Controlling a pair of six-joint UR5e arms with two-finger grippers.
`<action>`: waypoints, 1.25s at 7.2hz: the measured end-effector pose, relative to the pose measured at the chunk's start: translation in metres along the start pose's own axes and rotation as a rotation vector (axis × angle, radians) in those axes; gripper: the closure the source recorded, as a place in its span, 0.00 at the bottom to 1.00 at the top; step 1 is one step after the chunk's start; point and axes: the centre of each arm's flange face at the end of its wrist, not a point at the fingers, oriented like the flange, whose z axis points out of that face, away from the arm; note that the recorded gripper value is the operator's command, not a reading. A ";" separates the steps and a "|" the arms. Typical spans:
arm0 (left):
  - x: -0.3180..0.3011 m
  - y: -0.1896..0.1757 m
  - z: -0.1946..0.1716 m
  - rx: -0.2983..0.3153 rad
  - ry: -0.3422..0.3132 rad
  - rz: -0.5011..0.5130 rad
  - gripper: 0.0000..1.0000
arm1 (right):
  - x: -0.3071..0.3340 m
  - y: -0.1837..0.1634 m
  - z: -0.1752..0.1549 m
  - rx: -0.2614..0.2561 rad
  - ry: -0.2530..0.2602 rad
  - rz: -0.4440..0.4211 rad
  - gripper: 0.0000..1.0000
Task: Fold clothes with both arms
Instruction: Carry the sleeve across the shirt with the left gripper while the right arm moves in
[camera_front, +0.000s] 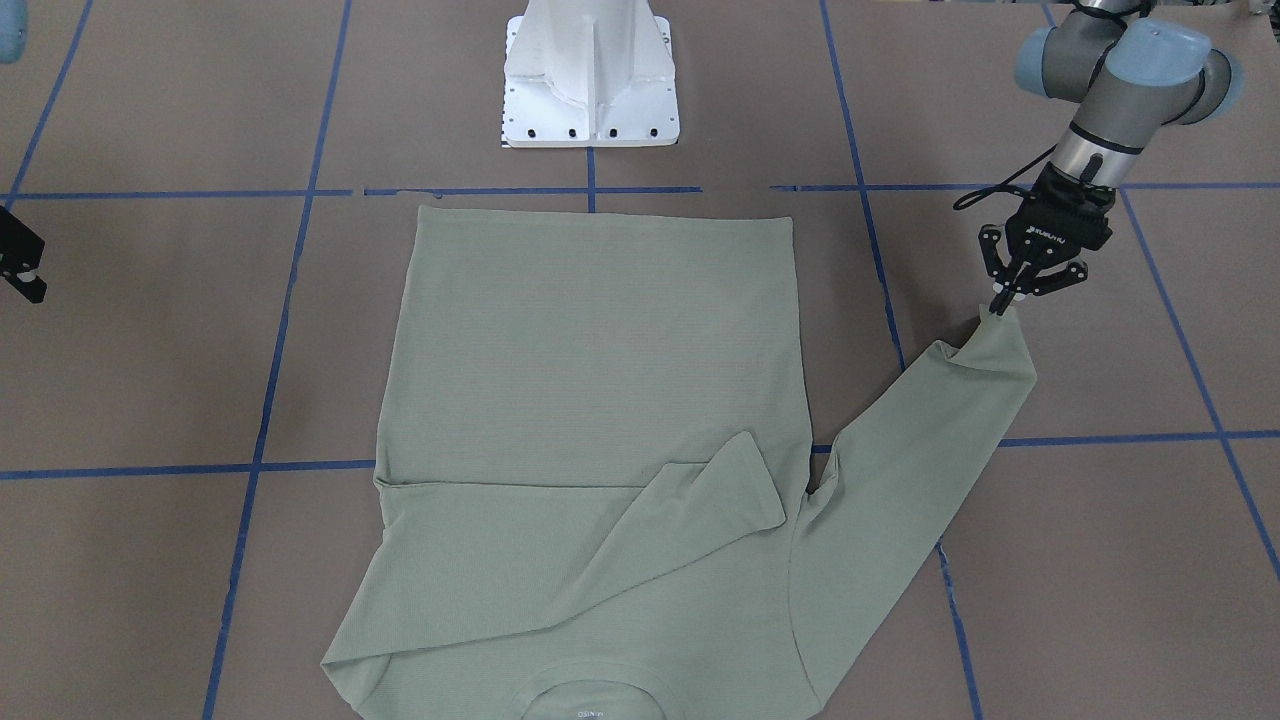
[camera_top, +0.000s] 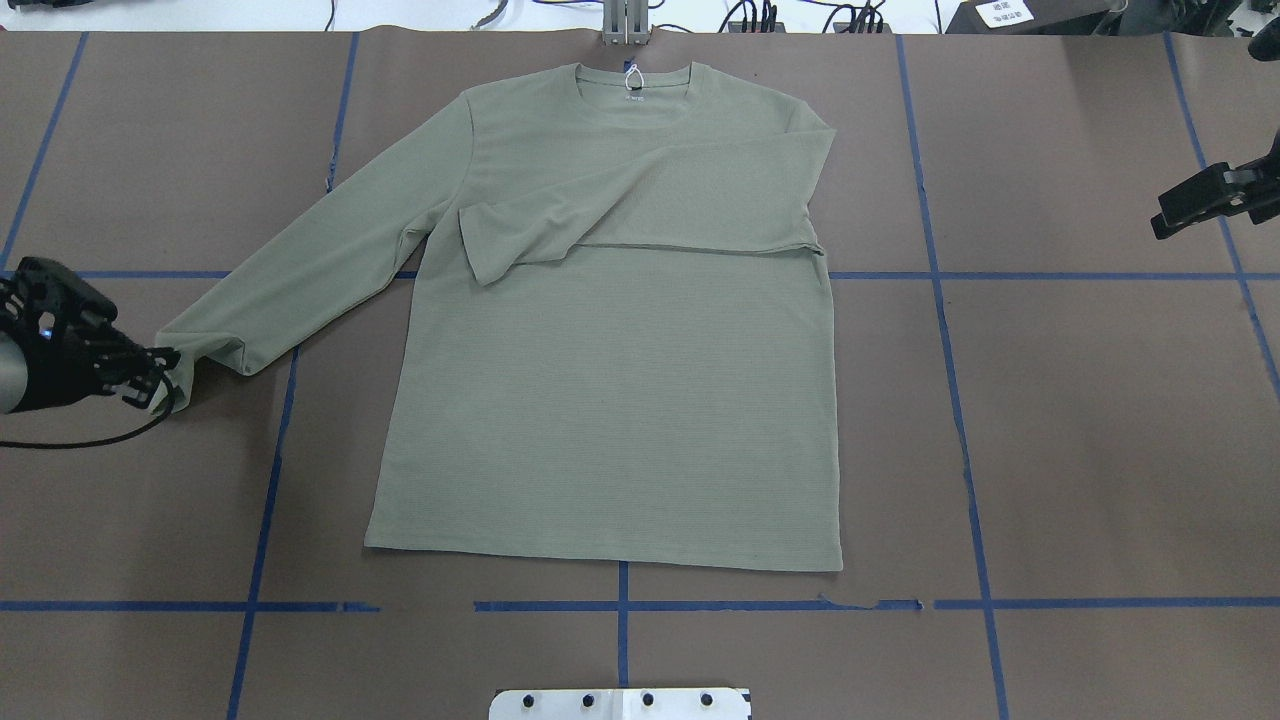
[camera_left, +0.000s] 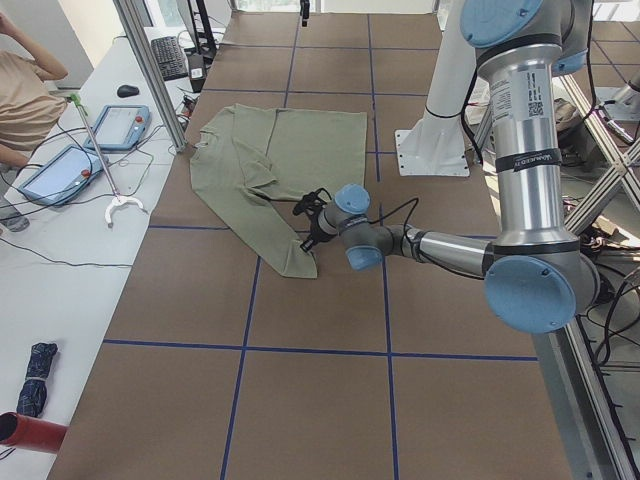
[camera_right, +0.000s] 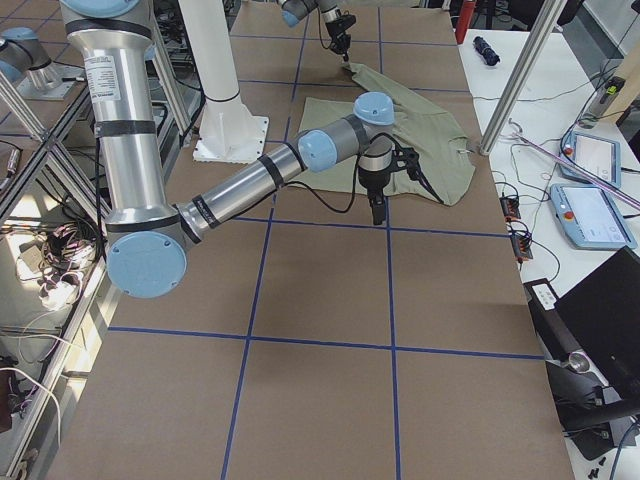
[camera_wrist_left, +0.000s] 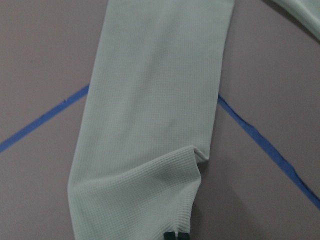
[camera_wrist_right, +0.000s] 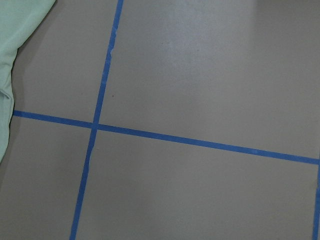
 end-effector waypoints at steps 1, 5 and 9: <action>0.009 -0.065 0.006 0.001 -0.024 -0.026 1.00 | 0.000 0.000 0.000 0.001 0.000 -0.001 0.00; 0.114 -0.329 0.037 -0.024 -0.066 -0.226 1.00 | -0.001 -0.002 0.000 0.004 0.001 -0.004 0.00; 0.253 -0.506 0.059 0.053 0.052 -0.400 1.00 | -0.001 -0.002 0.000 0.003 0.002 -0.002 0.00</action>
